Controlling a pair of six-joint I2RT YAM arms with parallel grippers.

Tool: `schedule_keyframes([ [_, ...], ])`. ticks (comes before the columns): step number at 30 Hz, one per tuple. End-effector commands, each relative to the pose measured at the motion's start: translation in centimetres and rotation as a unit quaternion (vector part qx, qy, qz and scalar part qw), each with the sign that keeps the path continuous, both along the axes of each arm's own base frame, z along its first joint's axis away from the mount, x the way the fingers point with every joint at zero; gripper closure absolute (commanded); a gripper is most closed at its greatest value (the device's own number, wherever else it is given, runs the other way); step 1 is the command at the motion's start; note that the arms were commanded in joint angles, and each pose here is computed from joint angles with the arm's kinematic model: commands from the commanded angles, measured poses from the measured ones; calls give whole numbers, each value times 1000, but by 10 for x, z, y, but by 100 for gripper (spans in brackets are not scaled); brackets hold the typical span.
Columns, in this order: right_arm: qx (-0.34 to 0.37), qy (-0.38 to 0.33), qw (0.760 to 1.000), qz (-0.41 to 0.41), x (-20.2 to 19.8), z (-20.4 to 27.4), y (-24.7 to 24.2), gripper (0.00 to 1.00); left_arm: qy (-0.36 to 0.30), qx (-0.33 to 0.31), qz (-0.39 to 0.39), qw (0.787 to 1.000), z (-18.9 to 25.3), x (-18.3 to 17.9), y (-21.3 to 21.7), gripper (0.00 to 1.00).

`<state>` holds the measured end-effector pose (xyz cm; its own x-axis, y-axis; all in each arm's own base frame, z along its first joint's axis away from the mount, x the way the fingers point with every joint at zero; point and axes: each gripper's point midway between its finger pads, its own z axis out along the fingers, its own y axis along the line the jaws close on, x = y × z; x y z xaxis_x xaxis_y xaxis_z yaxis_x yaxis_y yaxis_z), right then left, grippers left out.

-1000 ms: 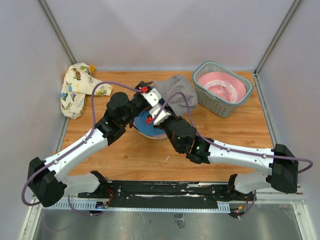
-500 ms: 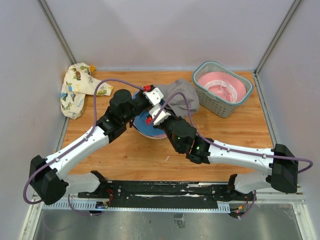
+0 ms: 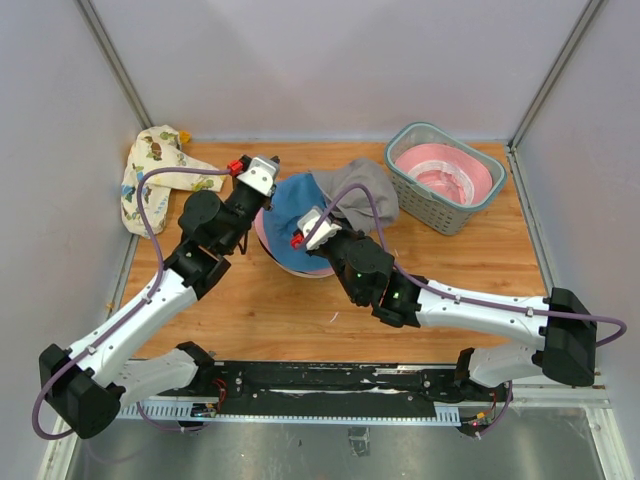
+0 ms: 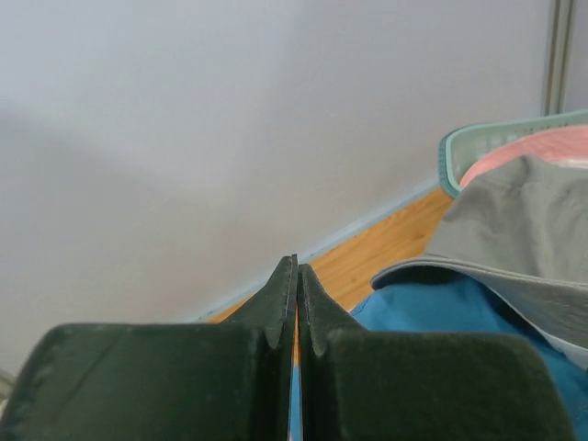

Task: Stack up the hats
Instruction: Stack the hat on the hat.

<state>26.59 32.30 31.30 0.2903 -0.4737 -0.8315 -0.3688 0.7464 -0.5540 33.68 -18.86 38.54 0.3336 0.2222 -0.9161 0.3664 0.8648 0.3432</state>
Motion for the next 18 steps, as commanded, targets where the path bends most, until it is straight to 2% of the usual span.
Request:
schedule_keyframes([
  [1, 39, -23, 999, 5, -6, 39, 4, 99, 7, -71, -3, 997, 11, -5, 3, 100],
  [4, 36, -28, 999, 8, -5, 51, 6, 99, 26, -117, -25, 992, 16, -11, -2, 98],
  [11, 16, -24, 999, 32, 8, 76, 28, 100, 89, -183, -41, 978, 8, -13, -9, 83],
  [18, -17, -2, 998, 65, 12, 57, 63, 99, 146, -268, 26, 952, -24, -13, 15, 83],
])
